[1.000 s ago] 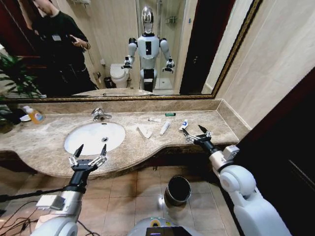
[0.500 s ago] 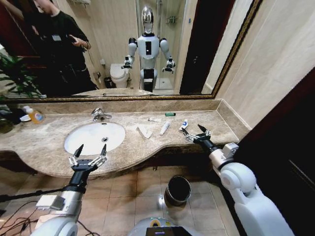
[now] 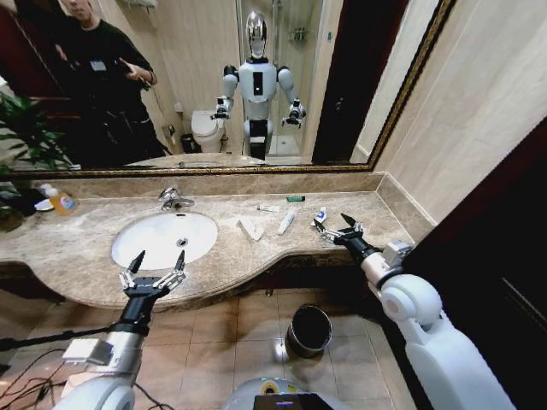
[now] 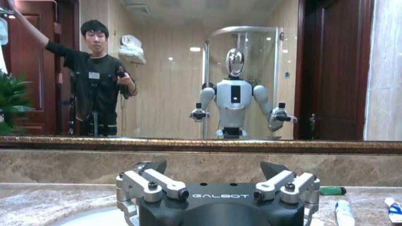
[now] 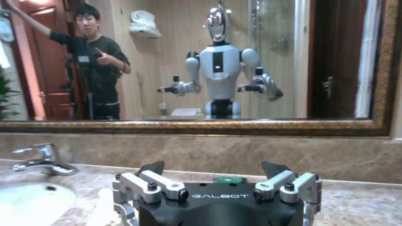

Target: Pick up the trash from the sink and place it in the trash bin.

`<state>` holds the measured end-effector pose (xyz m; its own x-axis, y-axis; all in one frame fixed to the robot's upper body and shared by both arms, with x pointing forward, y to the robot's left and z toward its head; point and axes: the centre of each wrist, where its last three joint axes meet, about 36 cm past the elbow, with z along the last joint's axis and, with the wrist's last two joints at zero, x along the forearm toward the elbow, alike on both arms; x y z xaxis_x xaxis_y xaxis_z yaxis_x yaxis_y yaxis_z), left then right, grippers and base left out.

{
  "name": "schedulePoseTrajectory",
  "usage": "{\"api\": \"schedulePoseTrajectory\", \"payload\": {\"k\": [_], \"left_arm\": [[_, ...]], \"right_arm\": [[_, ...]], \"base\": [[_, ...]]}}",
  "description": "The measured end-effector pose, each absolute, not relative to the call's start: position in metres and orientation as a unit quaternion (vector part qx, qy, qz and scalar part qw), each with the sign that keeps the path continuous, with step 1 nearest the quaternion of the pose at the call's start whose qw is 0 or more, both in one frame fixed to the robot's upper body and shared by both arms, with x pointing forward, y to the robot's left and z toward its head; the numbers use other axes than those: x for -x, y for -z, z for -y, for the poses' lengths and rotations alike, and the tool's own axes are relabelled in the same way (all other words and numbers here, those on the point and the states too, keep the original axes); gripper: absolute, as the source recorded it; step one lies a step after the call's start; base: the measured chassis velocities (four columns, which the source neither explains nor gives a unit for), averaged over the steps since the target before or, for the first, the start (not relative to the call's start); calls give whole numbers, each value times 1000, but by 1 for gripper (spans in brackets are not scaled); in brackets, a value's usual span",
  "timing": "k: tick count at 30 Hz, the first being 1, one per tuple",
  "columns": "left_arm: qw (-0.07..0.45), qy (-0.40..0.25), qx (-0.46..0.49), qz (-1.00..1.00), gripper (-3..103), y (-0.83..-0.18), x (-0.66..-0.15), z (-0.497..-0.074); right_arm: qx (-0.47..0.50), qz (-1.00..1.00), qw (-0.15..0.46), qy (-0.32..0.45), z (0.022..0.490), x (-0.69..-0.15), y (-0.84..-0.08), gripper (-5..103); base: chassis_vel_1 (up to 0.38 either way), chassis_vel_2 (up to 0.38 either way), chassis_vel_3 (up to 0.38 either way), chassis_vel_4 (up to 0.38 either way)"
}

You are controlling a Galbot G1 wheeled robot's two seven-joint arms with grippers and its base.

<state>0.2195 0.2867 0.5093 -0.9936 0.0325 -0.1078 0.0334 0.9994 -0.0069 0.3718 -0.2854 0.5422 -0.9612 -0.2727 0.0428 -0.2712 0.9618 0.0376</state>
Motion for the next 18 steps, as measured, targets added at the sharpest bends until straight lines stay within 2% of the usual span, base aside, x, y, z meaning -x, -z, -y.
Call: {"api": "schedulePoseTrajectory", "payload": {"k": [7, 18], "left_arm": [[54, 4, -17, -998, 100, -509, -219, -287], [54, 4, -17, -998, 100, -509, -219, -287]], "right_arm": [[-118, 993, 22, 9, 298, -389, -539, 100], [-68, 997, 41, 15, 319, -458, -512, 100]], "base": [[0, 0, 0, 0], [0, 0, 0, 0]]}}
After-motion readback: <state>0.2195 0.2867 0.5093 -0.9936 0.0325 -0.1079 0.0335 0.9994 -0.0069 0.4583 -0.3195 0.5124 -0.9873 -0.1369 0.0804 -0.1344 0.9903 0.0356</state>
